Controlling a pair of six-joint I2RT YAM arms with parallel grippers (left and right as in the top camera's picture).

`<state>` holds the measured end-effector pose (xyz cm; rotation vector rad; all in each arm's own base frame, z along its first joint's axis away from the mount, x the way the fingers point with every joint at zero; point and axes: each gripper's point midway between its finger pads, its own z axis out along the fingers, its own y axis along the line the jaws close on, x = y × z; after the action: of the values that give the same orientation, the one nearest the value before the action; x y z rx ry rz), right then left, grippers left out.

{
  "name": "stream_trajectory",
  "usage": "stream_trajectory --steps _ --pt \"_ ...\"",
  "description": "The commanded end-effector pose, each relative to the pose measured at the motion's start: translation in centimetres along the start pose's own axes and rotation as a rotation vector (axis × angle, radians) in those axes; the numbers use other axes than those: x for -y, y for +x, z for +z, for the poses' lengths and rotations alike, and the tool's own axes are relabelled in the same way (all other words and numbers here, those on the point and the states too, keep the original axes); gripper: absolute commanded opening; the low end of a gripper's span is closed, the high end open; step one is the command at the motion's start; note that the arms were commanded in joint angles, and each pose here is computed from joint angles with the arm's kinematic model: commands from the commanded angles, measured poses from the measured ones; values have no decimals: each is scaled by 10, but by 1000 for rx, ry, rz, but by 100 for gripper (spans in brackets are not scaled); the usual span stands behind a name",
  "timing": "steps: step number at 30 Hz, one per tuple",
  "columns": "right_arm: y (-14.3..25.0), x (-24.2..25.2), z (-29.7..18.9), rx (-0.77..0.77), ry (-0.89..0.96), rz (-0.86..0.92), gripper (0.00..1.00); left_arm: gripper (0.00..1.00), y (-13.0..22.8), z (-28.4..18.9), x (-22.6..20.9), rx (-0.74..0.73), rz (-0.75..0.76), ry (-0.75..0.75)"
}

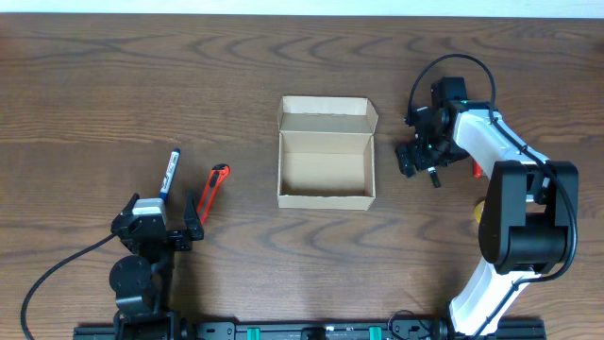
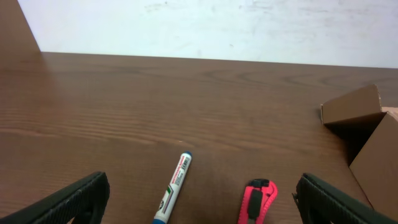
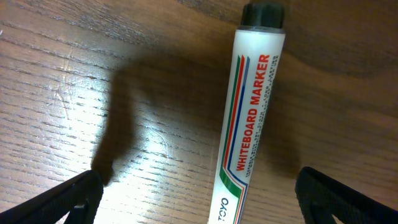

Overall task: Pack container
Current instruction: 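Lower the right gripper and grasp the white marker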

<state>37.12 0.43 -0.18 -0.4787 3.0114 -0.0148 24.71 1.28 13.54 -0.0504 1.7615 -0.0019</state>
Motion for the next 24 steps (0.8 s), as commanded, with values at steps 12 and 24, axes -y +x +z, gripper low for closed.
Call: stream_trajectory --steps 12,24 --pt "18 -1 29 -91 -32 30 98 95 19 2 0 -57 -11 -1" --pt "14 0 31 -73 -29 36 28 95 19 2 0 -57 -11 -1"
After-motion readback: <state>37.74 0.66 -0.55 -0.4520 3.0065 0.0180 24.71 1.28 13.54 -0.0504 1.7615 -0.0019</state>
